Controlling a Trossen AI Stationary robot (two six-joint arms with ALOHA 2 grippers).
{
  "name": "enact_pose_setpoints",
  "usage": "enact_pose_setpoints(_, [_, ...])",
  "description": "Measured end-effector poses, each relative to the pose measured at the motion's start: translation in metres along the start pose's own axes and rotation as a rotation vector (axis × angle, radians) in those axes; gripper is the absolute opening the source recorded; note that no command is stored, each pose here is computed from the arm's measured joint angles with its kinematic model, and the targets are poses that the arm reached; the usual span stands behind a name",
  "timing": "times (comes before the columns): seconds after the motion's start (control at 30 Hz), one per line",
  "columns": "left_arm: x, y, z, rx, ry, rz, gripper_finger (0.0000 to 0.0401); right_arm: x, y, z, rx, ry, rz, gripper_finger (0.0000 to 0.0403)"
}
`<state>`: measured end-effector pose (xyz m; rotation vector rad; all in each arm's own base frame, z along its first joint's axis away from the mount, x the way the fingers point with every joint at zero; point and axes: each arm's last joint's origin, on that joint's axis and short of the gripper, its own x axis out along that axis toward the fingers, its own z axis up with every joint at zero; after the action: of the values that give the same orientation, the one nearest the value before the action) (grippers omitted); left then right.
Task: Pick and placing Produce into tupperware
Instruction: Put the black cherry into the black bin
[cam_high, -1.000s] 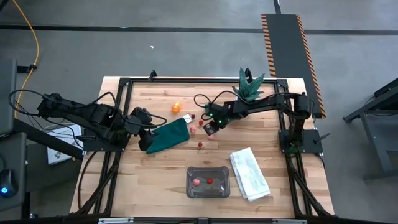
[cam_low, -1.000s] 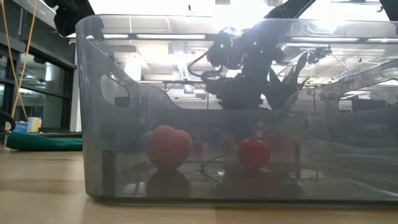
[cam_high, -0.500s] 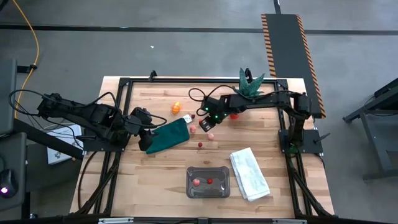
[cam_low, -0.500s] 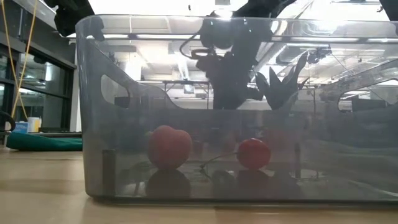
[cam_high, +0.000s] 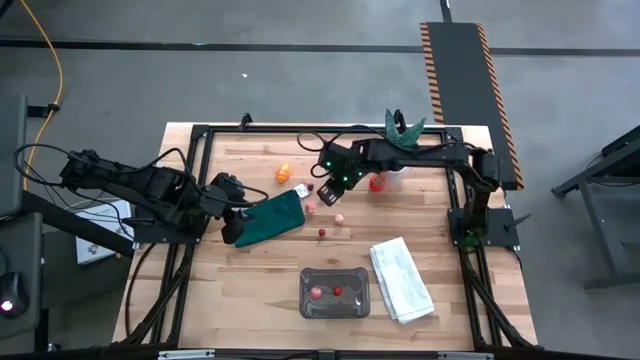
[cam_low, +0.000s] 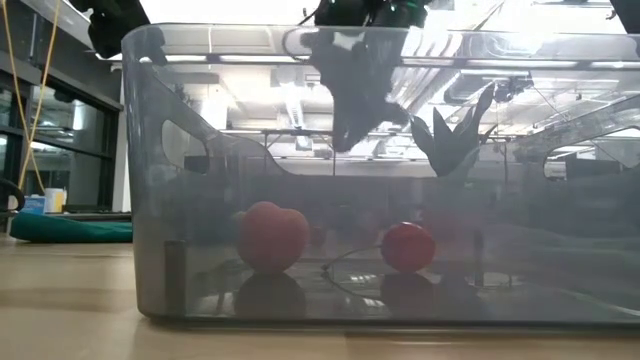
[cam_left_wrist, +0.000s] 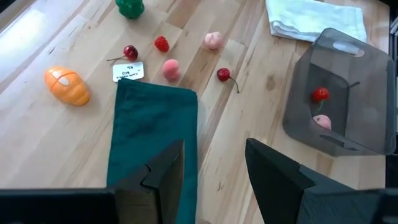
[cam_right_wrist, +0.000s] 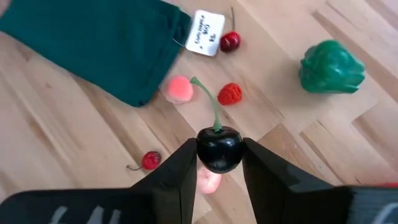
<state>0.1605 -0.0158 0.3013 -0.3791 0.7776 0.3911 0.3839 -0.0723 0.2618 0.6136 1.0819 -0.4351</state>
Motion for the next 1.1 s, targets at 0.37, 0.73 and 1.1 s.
enact_pose_setpoints(0.37, [0.000,0.001,-0.001,0.037,0.012,0.004,0.0159,-0.056,0.020,0.020,-0.060,-0.049,0.082,0.0101])
enact_pose_setpoints(0.73, [0.000,0.003,-0.004,0.050,0.043,0.025,0.0159,-0.124,0.036,0.026,-0.124,-0.117,0.139,0.0101])
enact_pose_setpoints(1.1, [0.000,0.003,-0.004,0.056,0.043,0.025,0.0159,-0.176,0.056,0.012,-0.197,-0.175,0.209,0.0101])
